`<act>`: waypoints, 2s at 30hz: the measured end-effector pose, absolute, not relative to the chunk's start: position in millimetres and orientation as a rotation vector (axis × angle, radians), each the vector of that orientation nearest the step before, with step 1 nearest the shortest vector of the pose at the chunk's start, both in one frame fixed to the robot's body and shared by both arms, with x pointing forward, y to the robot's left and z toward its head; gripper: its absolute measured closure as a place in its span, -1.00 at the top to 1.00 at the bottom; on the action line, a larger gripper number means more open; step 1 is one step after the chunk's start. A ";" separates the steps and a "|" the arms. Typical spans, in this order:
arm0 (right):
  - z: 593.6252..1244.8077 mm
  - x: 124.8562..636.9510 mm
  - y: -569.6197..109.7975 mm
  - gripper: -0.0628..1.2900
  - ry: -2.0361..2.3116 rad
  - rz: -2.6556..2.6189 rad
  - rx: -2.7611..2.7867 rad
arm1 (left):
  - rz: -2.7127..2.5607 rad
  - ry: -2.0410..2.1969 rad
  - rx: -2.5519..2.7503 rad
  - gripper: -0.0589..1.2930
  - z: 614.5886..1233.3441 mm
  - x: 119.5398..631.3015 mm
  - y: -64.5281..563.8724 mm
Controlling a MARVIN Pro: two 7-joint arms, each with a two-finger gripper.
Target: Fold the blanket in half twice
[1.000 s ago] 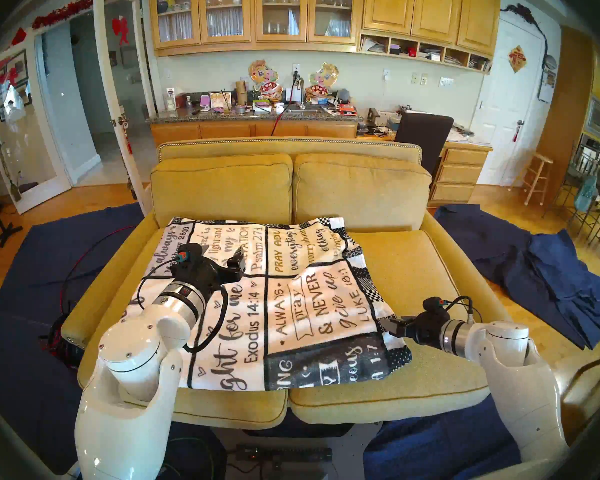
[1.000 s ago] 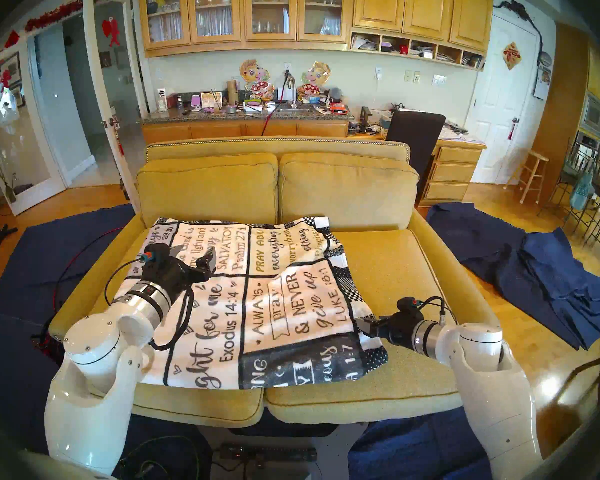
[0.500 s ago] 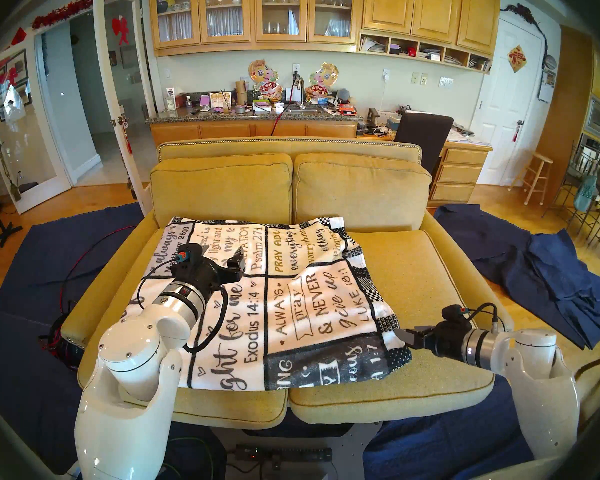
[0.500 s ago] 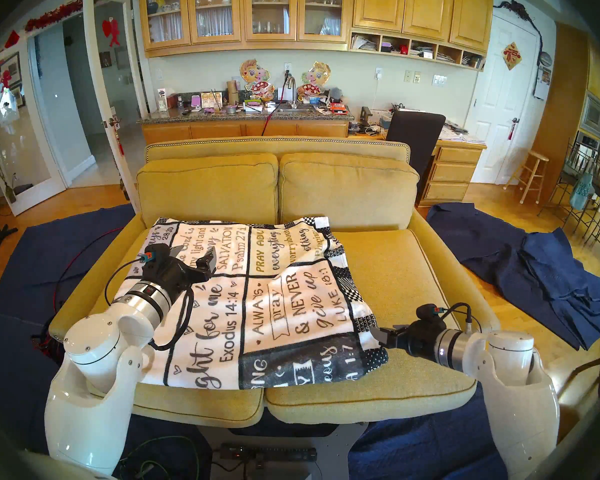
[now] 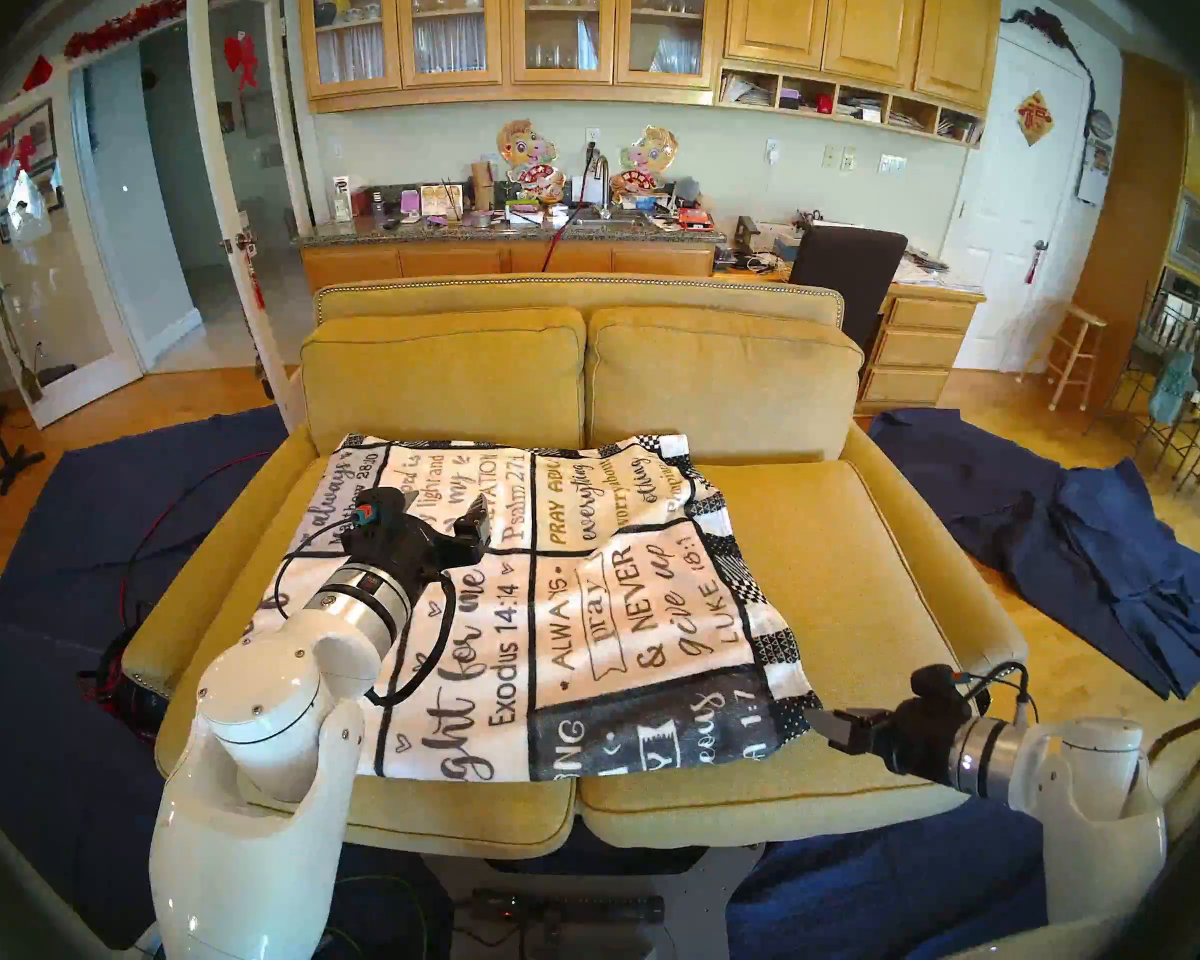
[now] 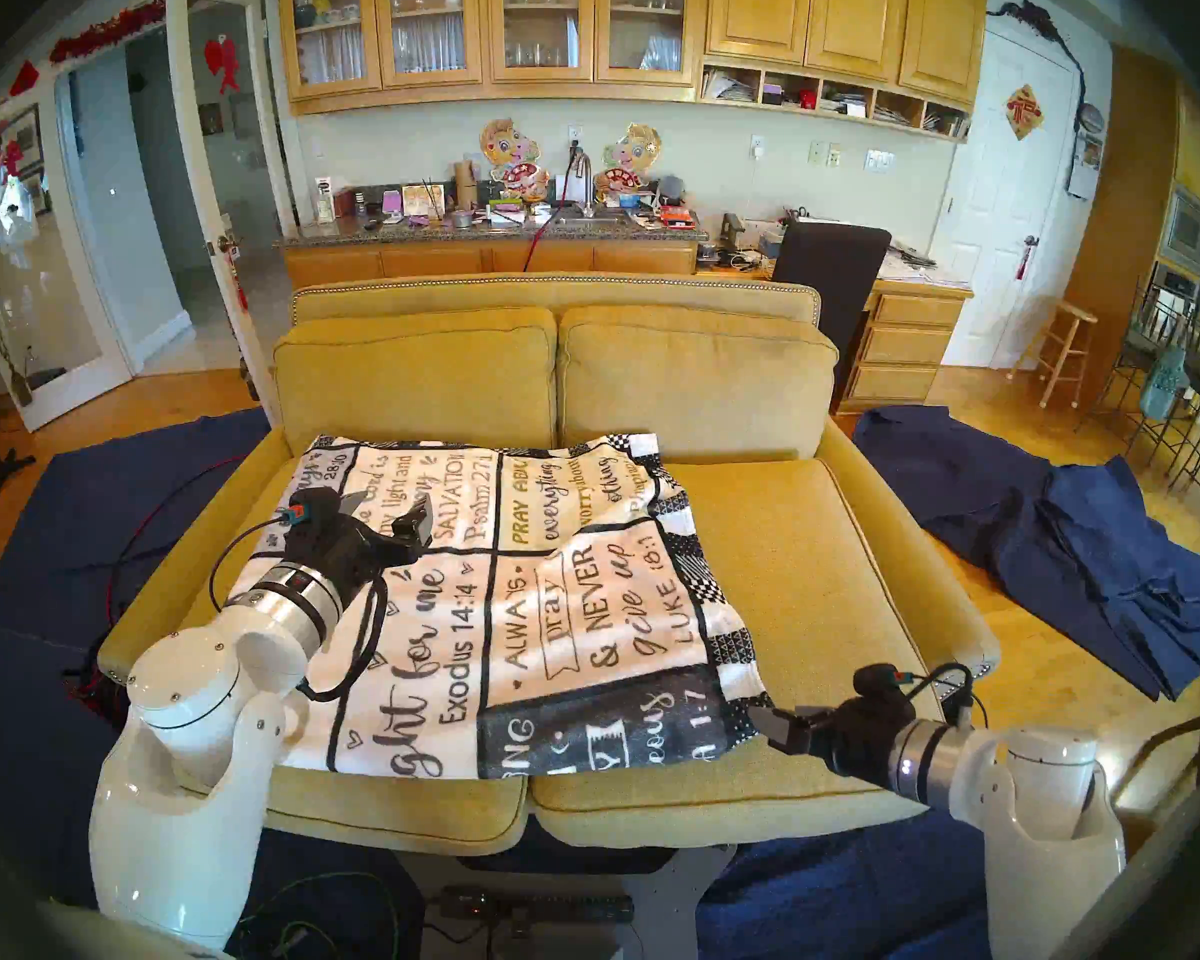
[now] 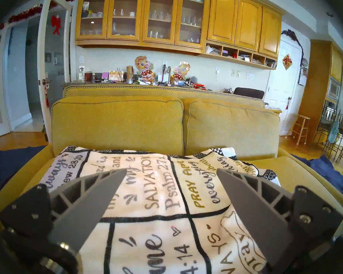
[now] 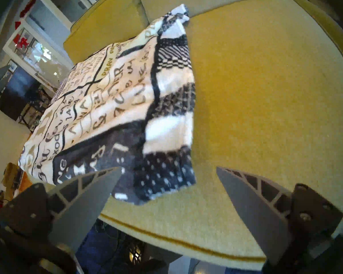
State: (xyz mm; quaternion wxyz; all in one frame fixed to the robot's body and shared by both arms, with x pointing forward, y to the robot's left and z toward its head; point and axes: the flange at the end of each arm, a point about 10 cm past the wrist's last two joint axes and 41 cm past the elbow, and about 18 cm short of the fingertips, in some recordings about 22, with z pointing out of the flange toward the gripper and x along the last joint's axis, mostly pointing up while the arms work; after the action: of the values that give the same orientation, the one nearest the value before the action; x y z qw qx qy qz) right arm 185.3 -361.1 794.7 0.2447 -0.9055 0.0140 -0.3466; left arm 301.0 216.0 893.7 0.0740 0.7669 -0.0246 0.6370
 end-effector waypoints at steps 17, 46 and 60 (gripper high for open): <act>769.4 114.7 -371.3 0.92 0.080 -1.016 -2.371 | 1.912 -0.072 2.302 0.91 893.6 301.0 215.9; 727.5 188.2 -344.3 0.92 0.149 -1.080 -2.254 | 1.914 -0.068 2.301 0.91 893.7 300.9 215.7; 722.7 210.8 -327.2 0.92 0.142 -0.984 -2.200 | 1.915 -0.067 2.300 0.91 893.7 300.9 215.7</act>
State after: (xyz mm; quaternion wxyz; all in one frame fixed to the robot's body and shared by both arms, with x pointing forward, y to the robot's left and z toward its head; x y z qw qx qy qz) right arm 210.8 -327.2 722.7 0.3558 -0.8516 0.0550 -0.3810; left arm 300.9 215.7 893.7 0.0738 0.7663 -0.0225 0.6378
